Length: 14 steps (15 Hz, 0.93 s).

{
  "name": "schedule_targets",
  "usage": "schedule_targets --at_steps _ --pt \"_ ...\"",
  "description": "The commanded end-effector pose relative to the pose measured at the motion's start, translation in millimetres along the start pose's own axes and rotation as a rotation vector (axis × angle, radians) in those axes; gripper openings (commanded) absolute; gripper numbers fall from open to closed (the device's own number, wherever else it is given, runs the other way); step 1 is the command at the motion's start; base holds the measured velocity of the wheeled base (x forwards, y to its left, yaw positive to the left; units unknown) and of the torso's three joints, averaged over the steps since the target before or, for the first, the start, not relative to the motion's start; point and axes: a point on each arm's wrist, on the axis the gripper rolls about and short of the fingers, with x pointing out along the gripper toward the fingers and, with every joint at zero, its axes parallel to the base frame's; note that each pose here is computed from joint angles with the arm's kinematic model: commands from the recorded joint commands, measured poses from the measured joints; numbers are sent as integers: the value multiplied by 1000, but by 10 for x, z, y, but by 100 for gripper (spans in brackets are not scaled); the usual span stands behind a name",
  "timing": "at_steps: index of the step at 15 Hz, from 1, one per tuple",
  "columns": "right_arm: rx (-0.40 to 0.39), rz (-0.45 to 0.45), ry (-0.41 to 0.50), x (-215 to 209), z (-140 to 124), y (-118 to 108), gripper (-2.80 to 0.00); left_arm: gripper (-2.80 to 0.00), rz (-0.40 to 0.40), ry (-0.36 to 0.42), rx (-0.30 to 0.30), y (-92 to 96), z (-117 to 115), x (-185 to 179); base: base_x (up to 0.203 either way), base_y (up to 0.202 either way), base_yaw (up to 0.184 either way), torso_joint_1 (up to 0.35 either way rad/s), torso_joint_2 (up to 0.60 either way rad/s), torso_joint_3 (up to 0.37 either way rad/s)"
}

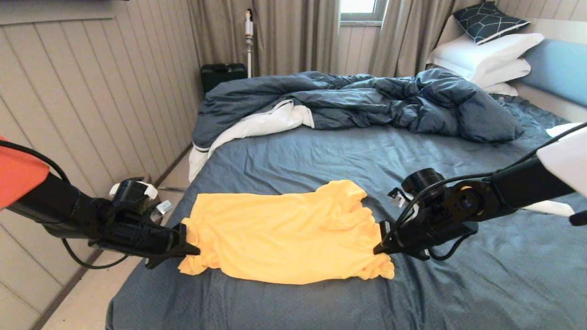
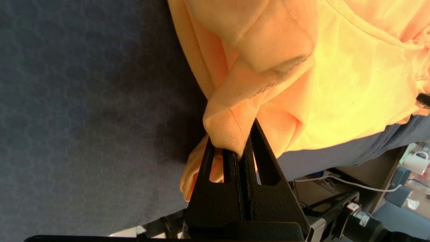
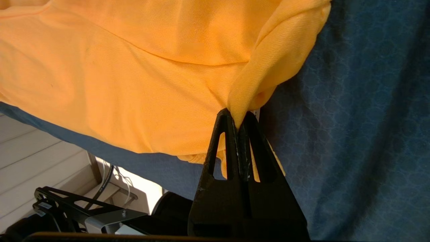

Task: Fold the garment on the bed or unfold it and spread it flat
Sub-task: Fold the yellow T-shirt

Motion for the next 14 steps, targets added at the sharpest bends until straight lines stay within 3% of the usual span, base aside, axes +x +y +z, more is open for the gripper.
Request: schedule_targets --at_steps 1,8,14 --pt "4 1 -2 -36 -17 -3 -280 -280 -4 -1 -1 -19 -38 -50 0 0 0 0 0 0" --pt "7 -2 -21 -279 -156 -50 -280 -280 -11 -20 22 -135 -216 -309 0 0 0 0 0 0" --pt "-7 3 -35 -411 -237 -26 -280 -280 -13 36 40 -253 -389 -343 0 0 0 0 0 0"
